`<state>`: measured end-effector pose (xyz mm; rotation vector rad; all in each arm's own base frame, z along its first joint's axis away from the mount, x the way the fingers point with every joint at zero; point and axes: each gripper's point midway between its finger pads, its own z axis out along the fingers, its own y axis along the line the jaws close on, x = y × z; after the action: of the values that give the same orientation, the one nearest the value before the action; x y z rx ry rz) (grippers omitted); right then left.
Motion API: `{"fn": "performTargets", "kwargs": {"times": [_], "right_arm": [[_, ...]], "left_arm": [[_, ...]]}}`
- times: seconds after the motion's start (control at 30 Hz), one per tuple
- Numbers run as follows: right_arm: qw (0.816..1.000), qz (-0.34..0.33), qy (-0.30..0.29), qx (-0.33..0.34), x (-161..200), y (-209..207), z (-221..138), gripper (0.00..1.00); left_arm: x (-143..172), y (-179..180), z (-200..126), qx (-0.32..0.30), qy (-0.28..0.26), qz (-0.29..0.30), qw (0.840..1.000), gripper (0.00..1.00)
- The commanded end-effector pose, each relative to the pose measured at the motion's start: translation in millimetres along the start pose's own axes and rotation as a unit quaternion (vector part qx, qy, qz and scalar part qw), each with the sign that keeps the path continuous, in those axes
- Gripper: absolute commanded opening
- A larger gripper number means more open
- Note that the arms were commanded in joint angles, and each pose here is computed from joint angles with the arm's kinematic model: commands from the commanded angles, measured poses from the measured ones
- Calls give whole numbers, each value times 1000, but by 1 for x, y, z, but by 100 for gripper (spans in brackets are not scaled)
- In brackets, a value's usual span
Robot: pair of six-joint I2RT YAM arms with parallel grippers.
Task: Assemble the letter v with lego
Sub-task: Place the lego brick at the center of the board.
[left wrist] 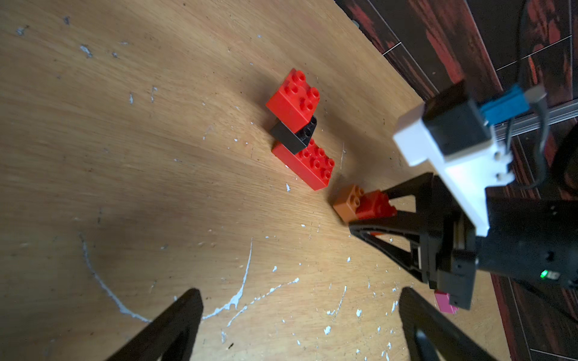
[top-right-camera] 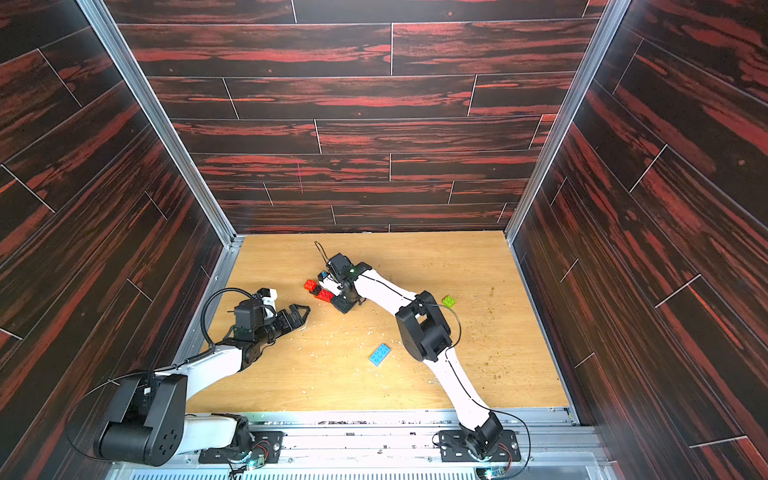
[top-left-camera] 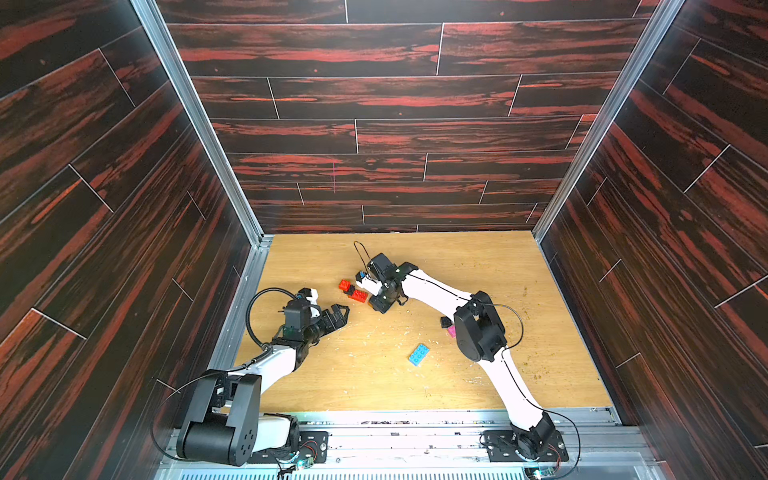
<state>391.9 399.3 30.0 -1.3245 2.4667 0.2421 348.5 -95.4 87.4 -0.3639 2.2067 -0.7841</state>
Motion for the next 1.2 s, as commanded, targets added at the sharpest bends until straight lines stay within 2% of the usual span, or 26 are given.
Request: {"fn": "performTargets", "kwargs": {"times": [0.0, 0.23, 0.6, 1.0, 1.17], "right_arm": [[1000, 15, 11, -4, 11, 4, -12, 22], [1000, 26, 5, -14, 16, 11, -11, 24], [999, 42, -10, -20, 12, 12, 5, 37], [999, 44, -3, -8, 20, 8, 21, 39], [999, 51, 0, -2, 23, 6, 28, 45]], "left_arm": [[-6, -5, -4, 7, -8, 11, 1000, 100], [-6, -7, -8, 9, -10, 10, 1000, 100], [-4, -6, -10, 7, -9, 11, 1000, 100], [-5, -6, -11, 3, -10, 12, 1000, 100], [-6, -5, -11, 1, -12, 11, 1000, 100]]}}
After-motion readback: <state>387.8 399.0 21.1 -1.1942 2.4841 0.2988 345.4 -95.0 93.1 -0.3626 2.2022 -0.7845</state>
